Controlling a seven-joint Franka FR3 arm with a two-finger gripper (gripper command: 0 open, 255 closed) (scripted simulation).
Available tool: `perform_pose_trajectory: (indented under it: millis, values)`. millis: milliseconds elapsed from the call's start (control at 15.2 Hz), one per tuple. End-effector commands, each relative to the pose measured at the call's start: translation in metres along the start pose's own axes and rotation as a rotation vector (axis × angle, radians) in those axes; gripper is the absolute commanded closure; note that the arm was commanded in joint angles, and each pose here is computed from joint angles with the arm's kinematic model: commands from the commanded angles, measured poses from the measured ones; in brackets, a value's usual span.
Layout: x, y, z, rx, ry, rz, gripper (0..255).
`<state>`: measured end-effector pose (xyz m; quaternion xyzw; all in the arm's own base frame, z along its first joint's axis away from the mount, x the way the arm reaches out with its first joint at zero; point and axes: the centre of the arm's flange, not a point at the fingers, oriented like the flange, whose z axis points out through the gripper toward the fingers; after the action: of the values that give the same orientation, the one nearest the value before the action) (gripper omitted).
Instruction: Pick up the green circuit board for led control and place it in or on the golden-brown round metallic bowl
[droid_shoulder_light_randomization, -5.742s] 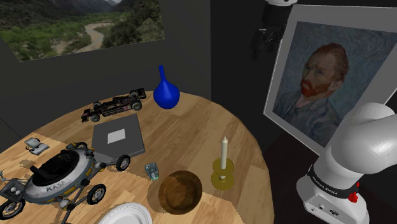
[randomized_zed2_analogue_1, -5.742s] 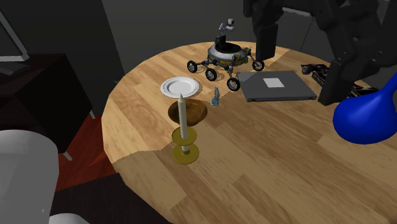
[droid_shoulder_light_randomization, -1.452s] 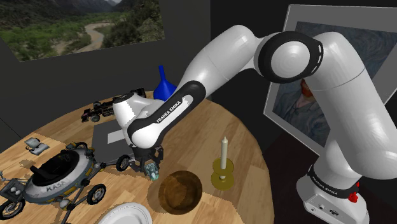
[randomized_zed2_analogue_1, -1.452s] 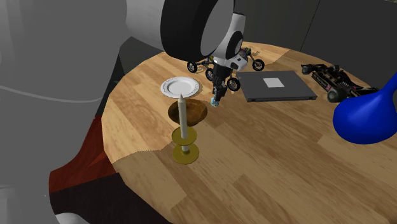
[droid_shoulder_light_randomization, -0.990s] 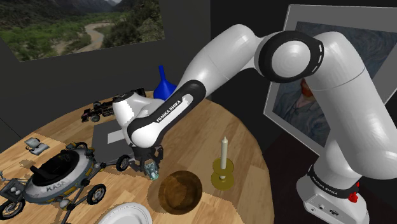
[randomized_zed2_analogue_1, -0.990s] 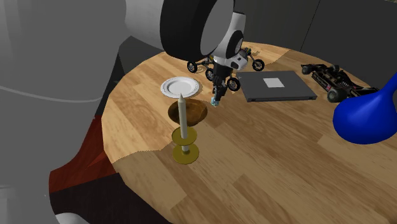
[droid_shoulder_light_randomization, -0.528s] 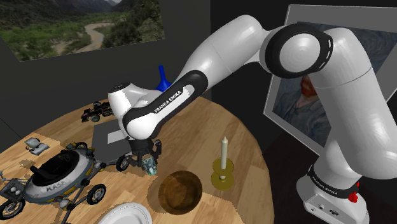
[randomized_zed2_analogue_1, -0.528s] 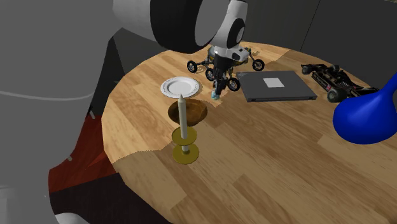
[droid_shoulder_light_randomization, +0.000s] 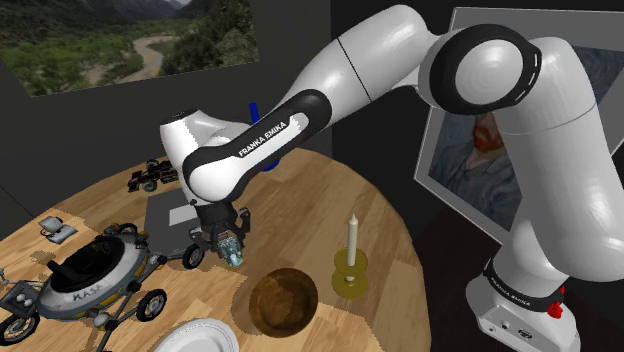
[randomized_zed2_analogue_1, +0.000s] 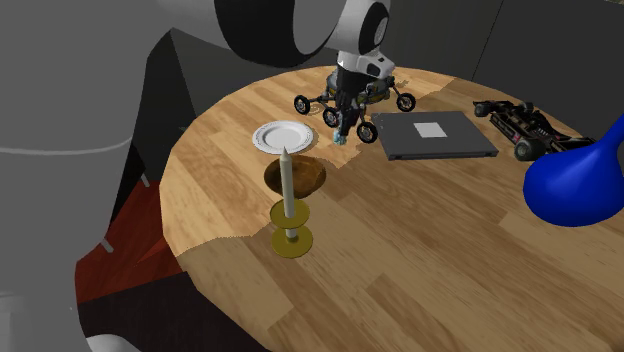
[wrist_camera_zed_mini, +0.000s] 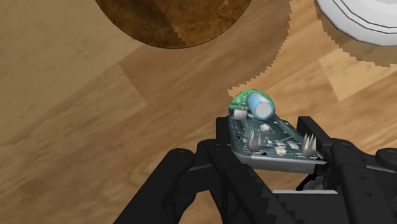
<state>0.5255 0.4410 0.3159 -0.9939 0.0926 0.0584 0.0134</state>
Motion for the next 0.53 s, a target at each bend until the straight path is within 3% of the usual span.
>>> perform_pose_trajectory:
  millis: [0,462]
  values:
    - [-0.002,0.0,-0.01,0.0,0.0,0.0,255]
    - [-0.005,0.0,-0.042,0.0,0.0,0.0,255]
